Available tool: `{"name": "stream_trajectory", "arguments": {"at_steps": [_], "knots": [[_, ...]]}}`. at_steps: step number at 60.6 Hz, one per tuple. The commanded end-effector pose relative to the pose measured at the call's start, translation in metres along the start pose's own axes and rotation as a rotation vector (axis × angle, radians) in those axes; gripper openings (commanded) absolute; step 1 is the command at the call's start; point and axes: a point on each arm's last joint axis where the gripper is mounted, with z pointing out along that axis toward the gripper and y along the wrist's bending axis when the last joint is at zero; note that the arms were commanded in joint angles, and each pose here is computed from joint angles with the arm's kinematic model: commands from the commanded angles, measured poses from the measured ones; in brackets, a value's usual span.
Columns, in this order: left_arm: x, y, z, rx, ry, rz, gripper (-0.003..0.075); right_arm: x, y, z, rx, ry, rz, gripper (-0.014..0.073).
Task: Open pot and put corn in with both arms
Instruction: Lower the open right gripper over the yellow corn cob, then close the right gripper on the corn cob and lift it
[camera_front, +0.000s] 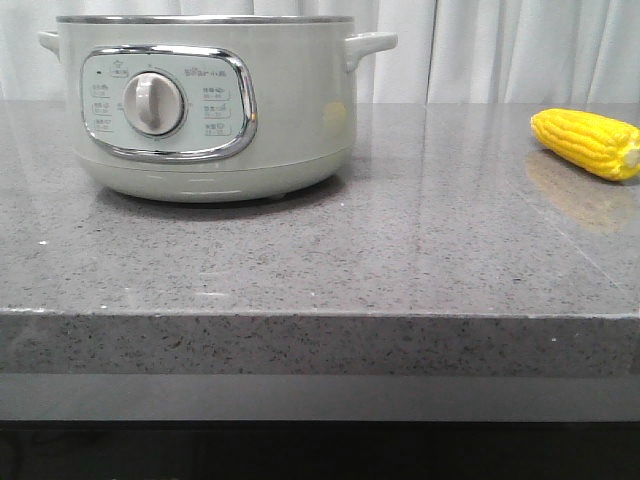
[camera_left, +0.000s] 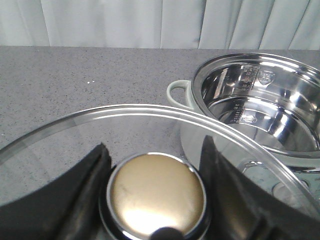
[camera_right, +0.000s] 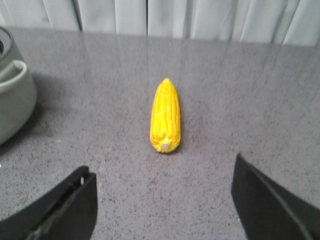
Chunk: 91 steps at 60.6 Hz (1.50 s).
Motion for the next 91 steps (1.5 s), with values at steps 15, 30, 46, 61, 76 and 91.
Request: {"name": "stream_trajectory", "arguments": {"at_steps": [15,30,46,61,76,91], "knots": [[-0.024,0.0,-0.011,0.004,-0.198,-0.011,0.0279,-0.057,-0.002,0.072,0.006,0.196,-0.006,0.0587],[-0.024,0.0,-0.011,0.004,-0.198,-0.011,0.0279,-0.078,-0.004,0.141,0.004,0.337,-0.003,0.0587],[-0.024,0.0,-0.011,0.004,-0.198,-0.011,0.0279,-0.083,-0.007,0.21,0.01,0.459,-0.012,0.058],[-0.024,0.0,-0.011,0.004,-0.198,-0.011,0.0279,-0.073,-0.012,0.26,0.035,0.568,-0.044,0.058],[-0.024,0.0,-0.011,0.004,-0.198,-0.011,0.0279,-0.057,-0.014,0.294,0.034,0.625,-0.043,0.058],[-0.024,0.0,-0.011,0.004,-0.198,-0.011,0.0279,-0.04,-0.015,0.31,0.033,0.674,-0.041,0.058]]}}
